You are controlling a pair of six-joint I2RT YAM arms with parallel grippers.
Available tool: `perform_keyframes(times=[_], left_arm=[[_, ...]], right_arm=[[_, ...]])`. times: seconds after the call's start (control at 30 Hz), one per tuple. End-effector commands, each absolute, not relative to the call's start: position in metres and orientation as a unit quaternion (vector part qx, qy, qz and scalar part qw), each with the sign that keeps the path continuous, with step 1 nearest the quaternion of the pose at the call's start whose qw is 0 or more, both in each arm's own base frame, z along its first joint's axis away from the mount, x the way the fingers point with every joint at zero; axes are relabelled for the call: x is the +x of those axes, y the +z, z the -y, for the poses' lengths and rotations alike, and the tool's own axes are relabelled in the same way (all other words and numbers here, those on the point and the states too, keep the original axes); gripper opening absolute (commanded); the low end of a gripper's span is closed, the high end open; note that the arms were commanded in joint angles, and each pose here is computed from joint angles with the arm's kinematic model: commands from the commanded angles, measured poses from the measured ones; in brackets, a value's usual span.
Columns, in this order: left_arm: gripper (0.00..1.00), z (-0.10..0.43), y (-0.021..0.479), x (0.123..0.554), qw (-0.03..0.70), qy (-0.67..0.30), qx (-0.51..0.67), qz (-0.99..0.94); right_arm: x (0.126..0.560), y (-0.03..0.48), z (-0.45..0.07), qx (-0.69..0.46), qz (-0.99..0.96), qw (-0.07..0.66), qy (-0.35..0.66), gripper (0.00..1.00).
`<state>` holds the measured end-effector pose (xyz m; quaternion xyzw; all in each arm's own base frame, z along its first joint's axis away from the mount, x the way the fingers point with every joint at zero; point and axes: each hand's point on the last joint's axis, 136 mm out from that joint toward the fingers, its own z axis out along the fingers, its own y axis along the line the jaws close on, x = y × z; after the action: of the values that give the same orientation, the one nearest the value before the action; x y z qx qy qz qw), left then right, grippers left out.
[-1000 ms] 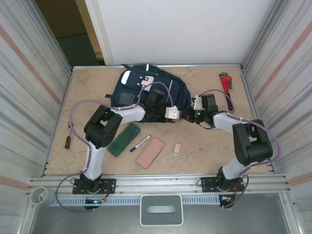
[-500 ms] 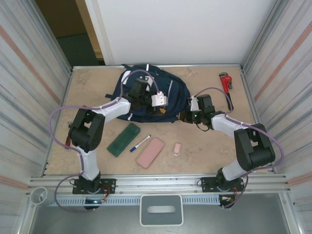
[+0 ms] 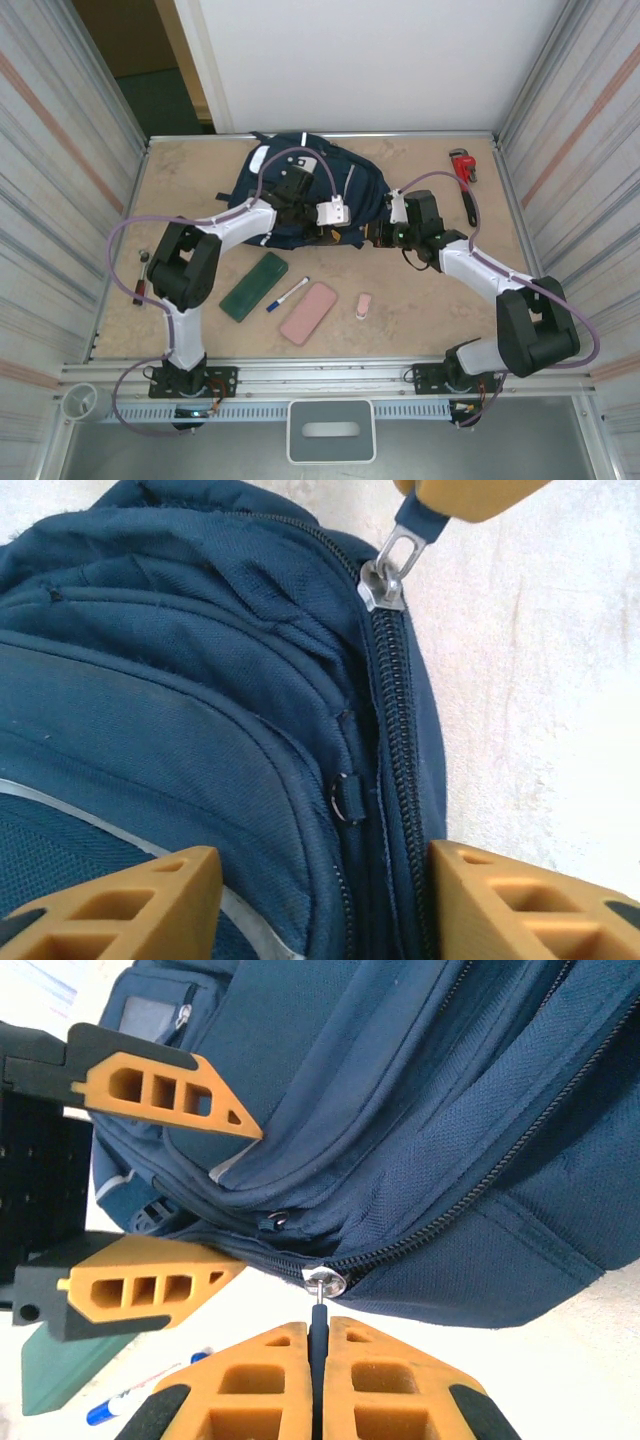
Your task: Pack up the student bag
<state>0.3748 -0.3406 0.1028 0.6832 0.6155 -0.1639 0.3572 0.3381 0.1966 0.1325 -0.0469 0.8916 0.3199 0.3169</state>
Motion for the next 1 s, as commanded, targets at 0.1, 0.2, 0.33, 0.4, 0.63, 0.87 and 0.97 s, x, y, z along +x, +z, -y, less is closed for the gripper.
perform_keyframes(times=[0.1,0.2,0.33,0.4,0.63,0.87,0.97], left_arm=[[0.5,0.335,0.103,0.374,0.342,-0.194,0.667,-0.633],[0.6,0.335,0.127,0.376,0.38,-0.232,0.638,-0.628],[0.63,0.333,0.145,0.384,0.408,-0.249,0.616,-0.626],[0.63,0.332,0.142,0.391,0.406,-0.238,0.616,-0.632],[0.64,0.338,0.099,0.4,0.354,-0.16,0.666,-0.637],[0.65,0.352,0.085,0.407,0.343,-0.129,0.69,-0.624],[0.66,0.358,0.078,0.401,0.336,-0.149,0.694,-0.619]], right_arm=[[0.335,0.138,-0.199,-0.062,-0.885,0.334,0.319,0.0],[0.334,0.129,-0.196,-0.062,-0.89,0.327,0.311,0.0],[0.332,0.123,-0.195,-0.062,-0.894,0.32,0.307,0.0],[0.332,0.122,-0.195,-0.062,-0.894,0.321,0.307,0.0],[0.332,0.121,-0.195,-0.061,-0.894,0.319,0.309,0.0],[0.333,0.12,-0.196,-0.057,-0.893,0.318,0.312,0.0],[0.332,0.119,-0.196,-0.057,-0.894,0.318,0.31,0.0]])
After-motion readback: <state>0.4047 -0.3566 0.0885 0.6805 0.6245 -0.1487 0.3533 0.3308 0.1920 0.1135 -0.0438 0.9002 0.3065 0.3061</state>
